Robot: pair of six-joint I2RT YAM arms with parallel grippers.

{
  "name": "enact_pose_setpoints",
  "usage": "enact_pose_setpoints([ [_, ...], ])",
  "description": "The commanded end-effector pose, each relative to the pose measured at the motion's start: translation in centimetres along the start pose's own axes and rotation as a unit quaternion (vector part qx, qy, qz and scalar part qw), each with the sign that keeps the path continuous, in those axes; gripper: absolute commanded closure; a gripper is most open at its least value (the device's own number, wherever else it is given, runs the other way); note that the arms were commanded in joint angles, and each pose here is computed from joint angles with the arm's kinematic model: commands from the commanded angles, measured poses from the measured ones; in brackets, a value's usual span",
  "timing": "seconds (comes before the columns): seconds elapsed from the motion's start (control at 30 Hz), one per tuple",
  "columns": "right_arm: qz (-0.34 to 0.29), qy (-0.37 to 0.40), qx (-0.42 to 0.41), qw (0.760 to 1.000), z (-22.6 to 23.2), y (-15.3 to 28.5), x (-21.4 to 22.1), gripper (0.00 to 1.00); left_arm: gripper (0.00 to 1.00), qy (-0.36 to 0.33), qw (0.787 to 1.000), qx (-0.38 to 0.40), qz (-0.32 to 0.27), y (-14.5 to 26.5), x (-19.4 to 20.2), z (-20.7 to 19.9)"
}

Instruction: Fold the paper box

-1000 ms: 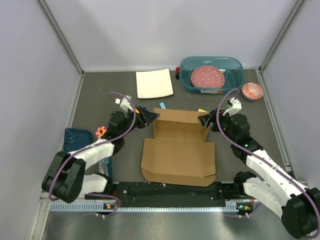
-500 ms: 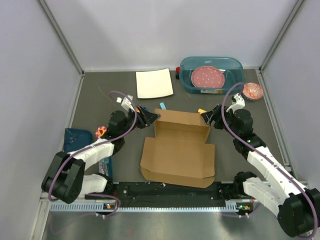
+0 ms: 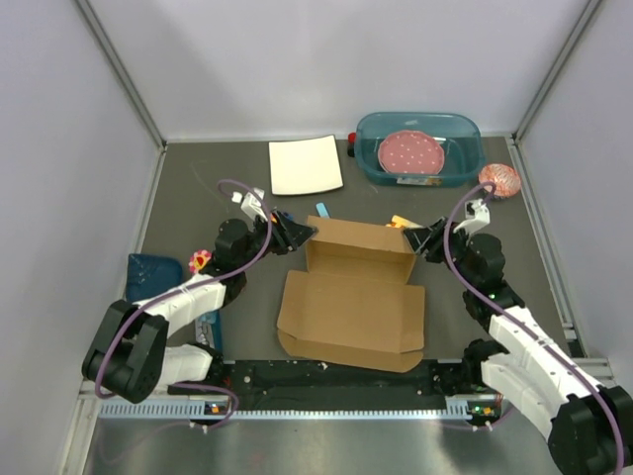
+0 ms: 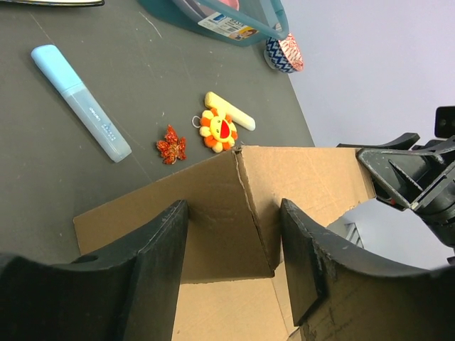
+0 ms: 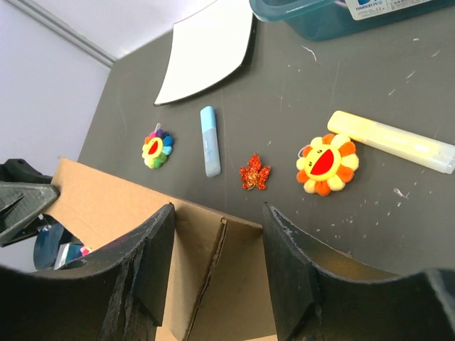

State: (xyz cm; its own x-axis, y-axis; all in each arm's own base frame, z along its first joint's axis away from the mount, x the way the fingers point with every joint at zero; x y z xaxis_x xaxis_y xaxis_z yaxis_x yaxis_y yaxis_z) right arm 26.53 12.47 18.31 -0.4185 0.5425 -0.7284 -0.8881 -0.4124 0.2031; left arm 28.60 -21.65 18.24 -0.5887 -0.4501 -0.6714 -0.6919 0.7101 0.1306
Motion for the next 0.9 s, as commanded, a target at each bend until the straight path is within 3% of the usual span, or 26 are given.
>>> enact_pose_setpoints([
  [0.0, 0.077, -0.022, 0.063, 0.995, -4.2, 1.2, 5.3, 0.52, 0.49, 0.006, 0.999, -0.021, 0.044, 0.7, 3.0, 1.9],
  [0.33, 0.108, -0.048, 0.086, 0.989, -6.4, 2.4, 8.7, 0.54, 0.59, 0.035, 0.996, -0.050, 0.072, 2.2, 7.1, 4.9],
  [0.63, 0.131, -0.053, 0.072, 0.987, -5.8, 2.8, 9.2, 0.53, 0.61, 0.042, 0.993, -0.062, 0.091, 3.1, 9.3, 6.1],
  [0.7, 0.127, -0.053, 0.071, 0.988, -5.4, 2.9, 8.7, 0.50, 0.61, 0.038, 0.994, -0.054, 0.084, 2.9, 8.7, 5.7],
  [0.77, 0.100, -0.052, 0.059, 0.992, -4.1, 2.8, 6.8, 0.38, 0.60, 0.037, 0.995, -0.047, 0.081, 2.7, 8.1, 5.0],
  [0.87, 0.075, -0.051, 0.051, 0.995, -2.1, 2.5, 4.0, 0.29, 0.56, 0.035, 0.996, -0.035, 0.075, 2.2, 6.8, 3.8],
])
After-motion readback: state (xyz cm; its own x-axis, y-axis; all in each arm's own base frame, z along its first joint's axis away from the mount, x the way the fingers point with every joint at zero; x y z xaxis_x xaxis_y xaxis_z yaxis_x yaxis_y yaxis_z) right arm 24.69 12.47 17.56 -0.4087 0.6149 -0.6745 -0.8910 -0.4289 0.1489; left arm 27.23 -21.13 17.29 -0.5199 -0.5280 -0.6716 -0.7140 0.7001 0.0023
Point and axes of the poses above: each gripper's point midway between its finger pads, its own y axis back along the fingers, its own z axis along the line the jaws close on, x = y × z, the point moved 3 cm from there along y, back along the fingers, and after that the axes turned 3 degrees about -y, right-handed, at the moved point
